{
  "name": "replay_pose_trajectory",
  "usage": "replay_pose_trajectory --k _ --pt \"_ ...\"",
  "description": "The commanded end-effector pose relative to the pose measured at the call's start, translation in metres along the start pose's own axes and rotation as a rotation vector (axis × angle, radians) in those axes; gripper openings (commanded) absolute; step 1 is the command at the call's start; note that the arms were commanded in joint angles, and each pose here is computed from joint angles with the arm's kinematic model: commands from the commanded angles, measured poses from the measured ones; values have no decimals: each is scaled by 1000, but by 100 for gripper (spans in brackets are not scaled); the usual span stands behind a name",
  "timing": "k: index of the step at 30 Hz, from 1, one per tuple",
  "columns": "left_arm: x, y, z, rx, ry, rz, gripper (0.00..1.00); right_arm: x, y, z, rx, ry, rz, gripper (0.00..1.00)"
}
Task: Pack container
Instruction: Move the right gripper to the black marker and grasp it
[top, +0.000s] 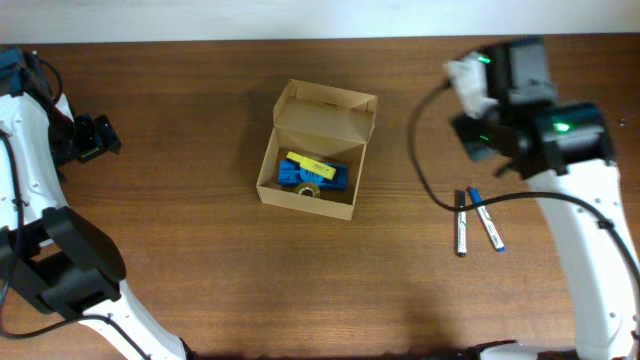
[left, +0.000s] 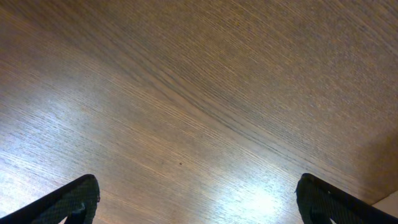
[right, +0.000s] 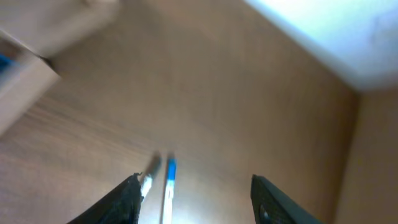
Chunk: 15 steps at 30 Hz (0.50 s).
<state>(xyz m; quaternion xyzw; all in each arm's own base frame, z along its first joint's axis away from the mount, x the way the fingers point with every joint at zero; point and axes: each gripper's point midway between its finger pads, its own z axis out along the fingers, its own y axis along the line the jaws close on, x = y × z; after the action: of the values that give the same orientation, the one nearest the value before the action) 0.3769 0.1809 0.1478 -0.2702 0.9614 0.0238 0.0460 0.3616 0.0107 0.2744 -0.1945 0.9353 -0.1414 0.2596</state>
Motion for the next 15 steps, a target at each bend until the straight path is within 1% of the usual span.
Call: replay_pose_trajectory --k 1,4,8,10,15 --pt "1 1 -2 10 -3 8 100 44 7 27 -117 137 224 57" --pt "1 1 -2 10 -3 8 100 83 31 57 -219 276 310 58" --pt "1 1 -2 10 -3 8 100 124 59 94 -240 409 369 58" --pt "1 1 -2 10 -3 8 100 141 70 109 -243 449 393 56" --pt "1 1 -2 10 -3 8 100 175 87 141 -244 509 473 56"
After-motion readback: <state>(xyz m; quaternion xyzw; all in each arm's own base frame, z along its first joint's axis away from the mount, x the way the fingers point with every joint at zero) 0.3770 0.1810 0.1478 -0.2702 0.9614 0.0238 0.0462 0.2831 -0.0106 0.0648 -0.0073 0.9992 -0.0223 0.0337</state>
